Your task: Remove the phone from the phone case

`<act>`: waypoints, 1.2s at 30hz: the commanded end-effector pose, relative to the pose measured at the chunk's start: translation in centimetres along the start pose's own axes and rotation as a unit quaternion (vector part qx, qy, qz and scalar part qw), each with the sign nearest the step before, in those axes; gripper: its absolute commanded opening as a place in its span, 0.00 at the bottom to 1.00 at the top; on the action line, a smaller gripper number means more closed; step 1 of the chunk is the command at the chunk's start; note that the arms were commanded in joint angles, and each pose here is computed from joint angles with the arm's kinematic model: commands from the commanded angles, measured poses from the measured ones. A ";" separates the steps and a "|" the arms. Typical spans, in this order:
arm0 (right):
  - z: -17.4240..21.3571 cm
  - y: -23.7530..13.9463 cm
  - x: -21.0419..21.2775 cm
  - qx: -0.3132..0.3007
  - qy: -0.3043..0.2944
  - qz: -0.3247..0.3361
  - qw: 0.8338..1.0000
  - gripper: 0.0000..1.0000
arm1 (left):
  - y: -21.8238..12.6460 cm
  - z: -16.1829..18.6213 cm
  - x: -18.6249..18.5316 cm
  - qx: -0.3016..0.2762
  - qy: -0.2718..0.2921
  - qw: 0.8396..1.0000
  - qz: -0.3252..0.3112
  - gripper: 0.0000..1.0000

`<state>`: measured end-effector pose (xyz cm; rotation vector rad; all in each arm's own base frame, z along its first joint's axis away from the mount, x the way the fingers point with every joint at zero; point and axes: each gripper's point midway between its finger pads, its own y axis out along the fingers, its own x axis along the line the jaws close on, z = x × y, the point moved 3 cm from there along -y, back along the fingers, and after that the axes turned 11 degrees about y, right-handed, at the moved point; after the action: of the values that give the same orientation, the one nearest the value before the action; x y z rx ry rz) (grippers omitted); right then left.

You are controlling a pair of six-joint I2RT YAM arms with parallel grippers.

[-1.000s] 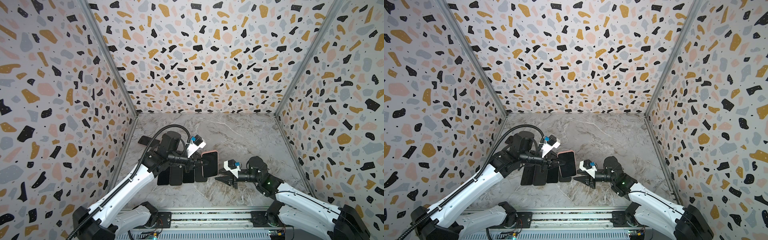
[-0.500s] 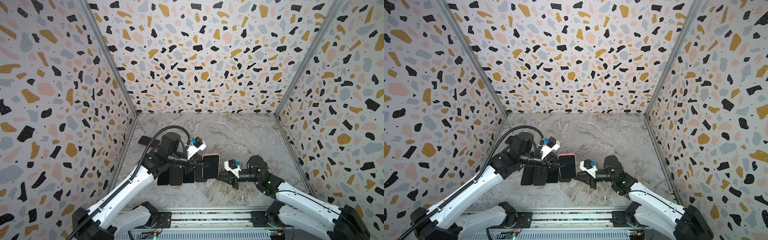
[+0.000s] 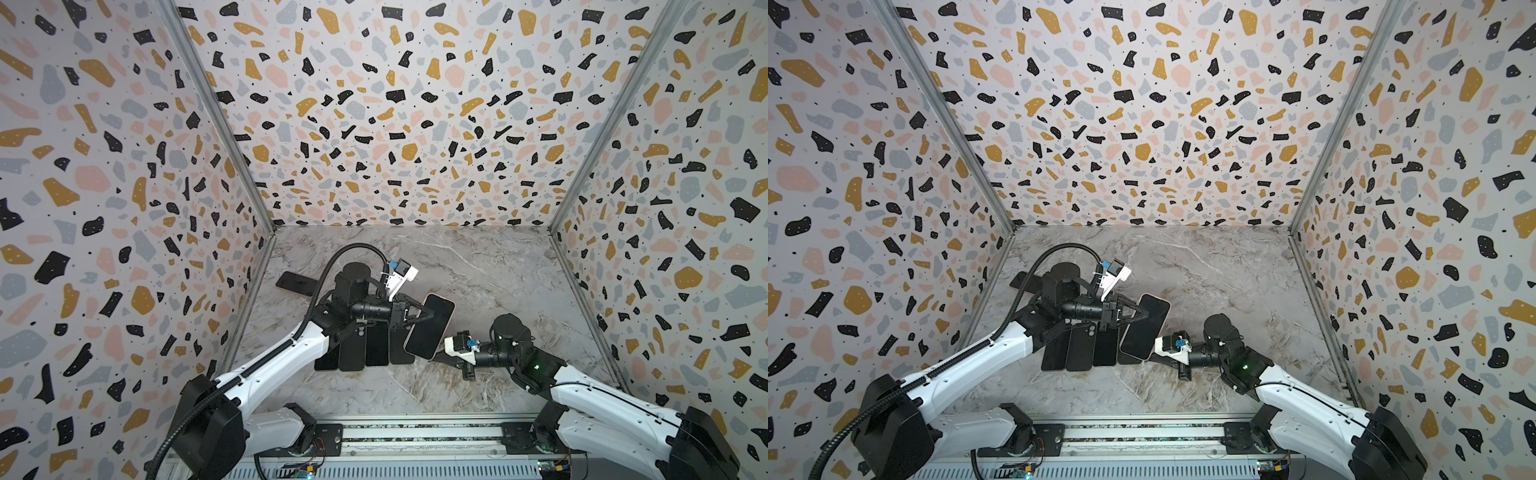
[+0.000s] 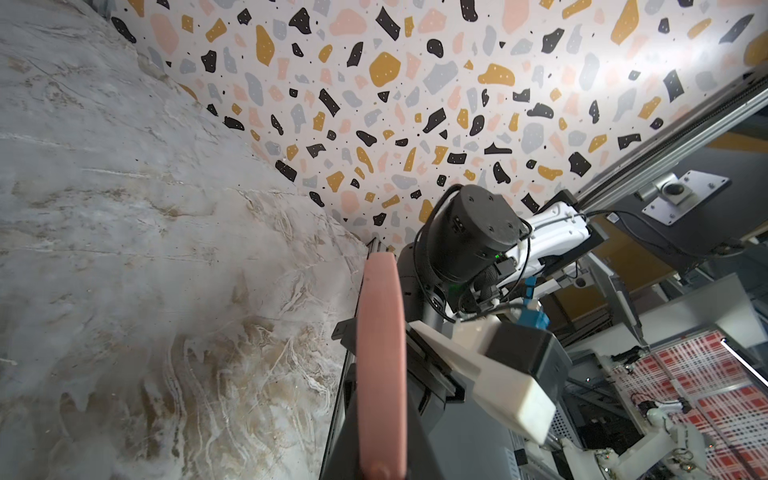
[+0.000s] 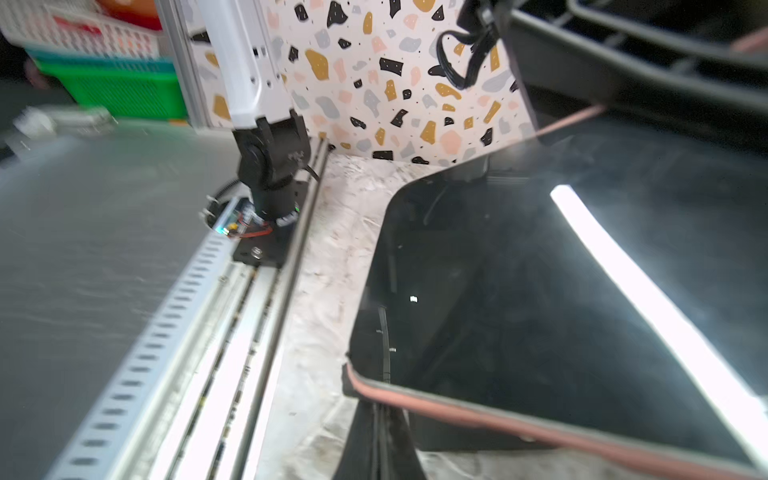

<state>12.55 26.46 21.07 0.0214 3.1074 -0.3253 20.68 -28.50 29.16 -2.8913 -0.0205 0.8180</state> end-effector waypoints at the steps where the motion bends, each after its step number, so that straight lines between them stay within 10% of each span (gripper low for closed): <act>1: -6.2 -0.9 0.1 -0.108 -0.123 0.020 0.986 0.00 | 0.1 -2.4 0.2 -0.061 0.030 0.997 -0.018 0.00; 6: -5.4 -1.3 0.2 -0.112 -0.101 0.018 0.988 0.00 | -0.3 -2.9 -0.3 -0.076 0.034 0.996 -0.018 0.00; 15: -2.7 -1.9 1.9 -0.097 -0.022 -0.007 0.995 0.47 | -1.1 -5.0 -2.0 -0.062 0.081 0.995 -0.018 0.00; 36: -4.3 -1.5 -1.9 -0.093 0.017 0.039 0.995 0.46 | -1.5 -3.9 -3.7 -0.062 0.090 0.994 0.013 0.00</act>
<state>13.32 25.95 22.98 0.0833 3.1783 -0.1282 21.06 -27.89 32.75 -3.0146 -0.1173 0.6584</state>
